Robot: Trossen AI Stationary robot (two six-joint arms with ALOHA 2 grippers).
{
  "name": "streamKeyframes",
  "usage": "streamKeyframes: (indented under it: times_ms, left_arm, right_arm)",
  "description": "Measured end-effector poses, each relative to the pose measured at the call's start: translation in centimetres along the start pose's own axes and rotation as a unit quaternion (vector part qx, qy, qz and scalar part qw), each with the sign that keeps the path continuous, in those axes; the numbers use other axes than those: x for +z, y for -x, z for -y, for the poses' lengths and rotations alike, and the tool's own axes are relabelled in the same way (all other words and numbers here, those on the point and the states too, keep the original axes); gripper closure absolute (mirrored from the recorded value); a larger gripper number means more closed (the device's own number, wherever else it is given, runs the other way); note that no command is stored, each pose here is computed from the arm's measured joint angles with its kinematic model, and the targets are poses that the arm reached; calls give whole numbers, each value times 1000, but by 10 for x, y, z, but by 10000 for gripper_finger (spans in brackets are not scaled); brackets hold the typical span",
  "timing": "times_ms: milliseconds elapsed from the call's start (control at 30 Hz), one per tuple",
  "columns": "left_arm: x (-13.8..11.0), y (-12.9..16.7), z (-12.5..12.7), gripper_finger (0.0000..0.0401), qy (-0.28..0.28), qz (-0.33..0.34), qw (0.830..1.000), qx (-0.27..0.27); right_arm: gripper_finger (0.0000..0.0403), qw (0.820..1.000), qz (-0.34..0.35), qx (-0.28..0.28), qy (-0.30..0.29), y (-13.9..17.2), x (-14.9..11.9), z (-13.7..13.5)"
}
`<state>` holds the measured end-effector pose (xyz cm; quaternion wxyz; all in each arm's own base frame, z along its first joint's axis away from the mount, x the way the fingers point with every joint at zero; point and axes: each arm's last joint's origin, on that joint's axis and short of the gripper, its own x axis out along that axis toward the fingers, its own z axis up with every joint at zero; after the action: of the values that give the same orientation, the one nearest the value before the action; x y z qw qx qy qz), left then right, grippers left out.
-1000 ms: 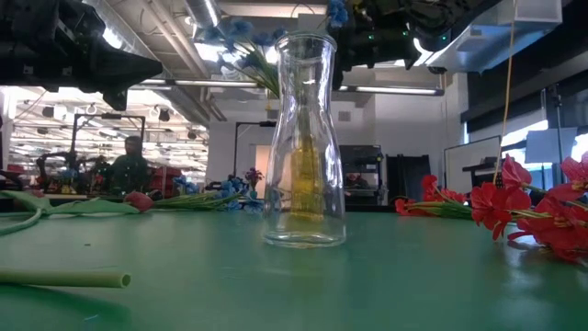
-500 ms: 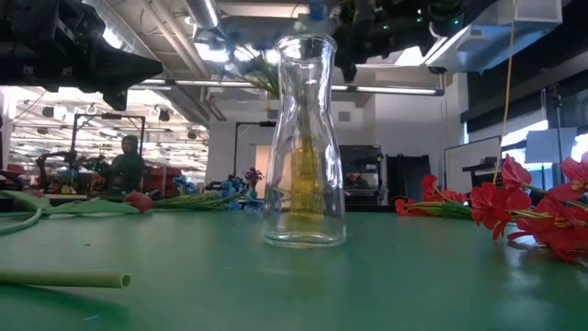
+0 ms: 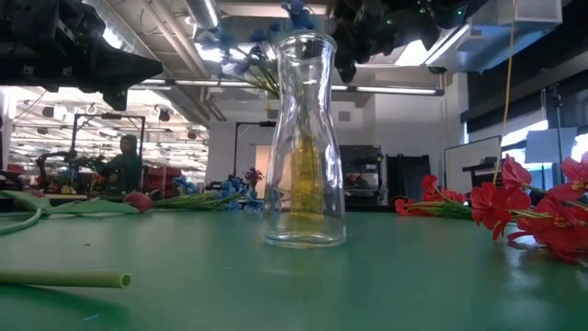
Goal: Sort flowers into vase by color
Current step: Put the top white flower into the yellow flower vase, then put the blue flowers into the yellow flower vase
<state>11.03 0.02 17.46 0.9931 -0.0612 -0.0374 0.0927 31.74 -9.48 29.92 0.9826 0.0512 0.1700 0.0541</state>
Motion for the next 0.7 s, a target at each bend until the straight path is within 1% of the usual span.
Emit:
streamKeyframes:
  times_ms: [100,167,267,333,467,600,700]
  left_arm:
    - [0,0,0,401,0,0,1000,0]
    - [0,0,0,401,0,0,1000,0]
    - [0,0,0,401,0,0,1000,0]
    - [0,0,0,401,0,0,1000,0]
    - [0,0,0,401,0,0,1000,0]
    - [0,0,0,401,0,0,1000,0]
    - [0,0,0,401,0,0,1000,0]
  right_arm:
    - [387,1000,-23,-7,-11,1,-5,1]
    - [367,999,-45,-17,-19,3,-9,3]
    - [324,997,-74,-20,-23,6,-13,1]
    - [291,995,-96,-29,-29,10,-16,0]
    - [228,991,-118,-54,-34,25,-14,-6]
    - [181,990,-118,-73,-31,44,-8,-14]
    - [158,992,-97,-74,-24,59,1,-21]
